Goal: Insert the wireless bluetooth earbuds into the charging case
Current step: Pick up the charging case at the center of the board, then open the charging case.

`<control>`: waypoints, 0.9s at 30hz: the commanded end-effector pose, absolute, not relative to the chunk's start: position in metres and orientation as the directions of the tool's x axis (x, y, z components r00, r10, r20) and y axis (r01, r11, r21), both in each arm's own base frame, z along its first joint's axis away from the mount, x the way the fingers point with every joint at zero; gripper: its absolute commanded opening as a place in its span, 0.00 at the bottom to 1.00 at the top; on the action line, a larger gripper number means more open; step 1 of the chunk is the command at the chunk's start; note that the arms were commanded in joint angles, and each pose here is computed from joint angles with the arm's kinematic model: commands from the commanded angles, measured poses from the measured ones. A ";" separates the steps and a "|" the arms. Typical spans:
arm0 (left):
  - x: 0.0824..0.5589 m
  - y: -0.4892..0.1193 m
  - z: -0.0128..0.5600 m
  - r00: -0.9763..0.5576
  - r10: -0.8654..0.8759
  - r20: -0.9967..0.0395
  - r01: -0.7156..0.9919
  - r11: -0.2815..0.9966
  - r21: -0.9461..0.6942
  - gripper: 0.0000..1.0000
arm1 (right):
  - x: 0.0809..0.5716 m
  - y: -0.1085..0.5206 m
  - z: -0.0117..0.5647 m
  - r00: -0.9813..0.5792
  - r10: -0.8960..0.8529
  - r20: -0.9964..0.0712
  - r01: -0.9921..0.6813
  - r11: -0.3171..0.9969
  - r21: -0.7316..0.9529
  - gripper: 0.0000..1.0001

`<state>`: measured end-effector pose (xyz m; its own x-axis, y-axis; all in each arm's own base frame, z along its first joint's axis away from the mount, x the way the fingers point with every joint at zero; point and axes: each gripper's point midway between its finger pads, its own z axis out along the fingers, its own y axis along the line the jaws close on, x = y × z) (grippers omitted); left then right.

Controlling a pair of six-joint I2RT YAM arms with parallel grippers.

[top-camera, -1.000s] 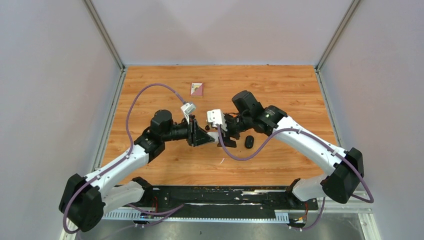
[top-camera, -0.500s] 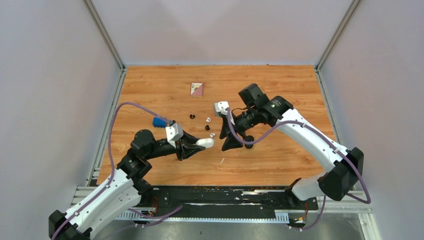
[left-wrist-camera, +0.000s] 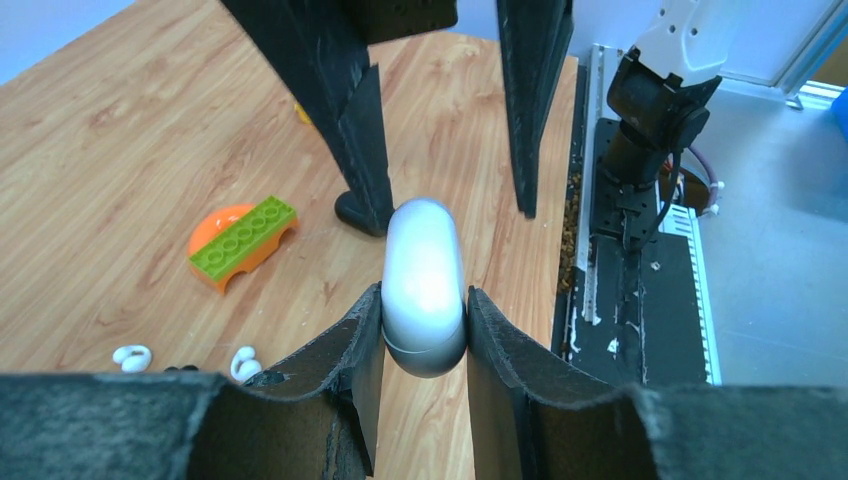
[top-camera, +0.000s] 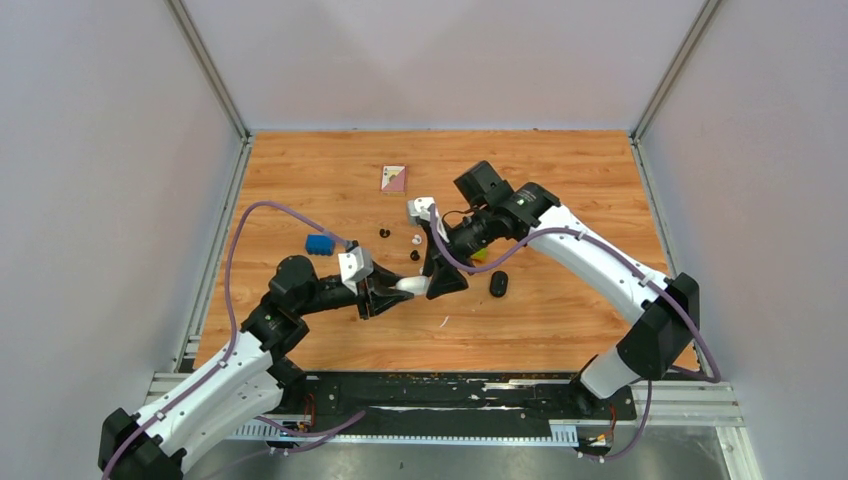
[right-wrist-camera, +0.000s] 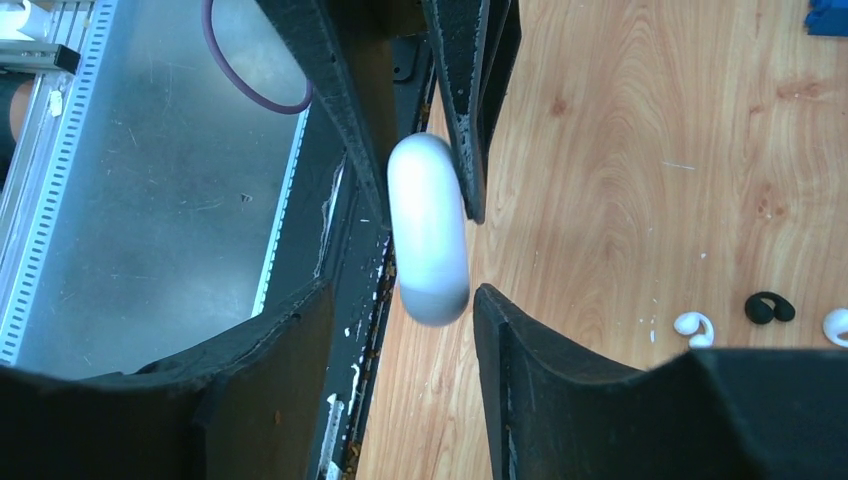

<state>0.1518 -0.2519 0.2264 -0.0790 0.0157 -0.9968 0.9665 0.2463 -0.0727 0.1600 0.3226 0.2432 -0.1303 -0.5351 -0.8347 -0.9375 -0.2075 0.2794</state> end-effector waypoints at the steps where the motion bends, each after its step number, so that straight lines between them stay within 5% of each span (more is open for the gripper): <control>1: 0.148 -0.257 0.245 -0.023 -0.038 -0.999 0.979 0.202 -0.030 0.13 | 0.162 0.337 0.250 -0.099 -0.520 -0.848 -0.937 -0.239 0.256 0.52; 10: 0.150 -0.258 0.243 -0.039 -0.036 -0.999 0.977 0.207 -0.045 0.16 | 0.161 0.343 0.256 -0.075 -0.519 -0.852 -0.932 -0.267 0.244 0.22; 13: 0.154 -0.257 0.243 -0.062 -0.039 -0.997 0.970 0.235 -0.069 0.31 | 0.163 0.342 0.254 -0.056 -0.529 -0.847 -0.942 -0.252 0.220 0.10; 19: 0.156 -0.260 0.241 -0.118 -0.048 -0.992 0.963 0.239 -0.126 0.54 | 0.167 0.336 0.269 0.003 -0.511 -0.860 -0.964 -0.230 0.133 0.07; 27: 0.151 -0.262 0.244 -0.125 -0.065 -0.990 0.968 0.210 -0.136 0.58 | 0.166 0.331 0.278 0.025 -0.501 -0.865 -0.970 -0.222 0.101 0.07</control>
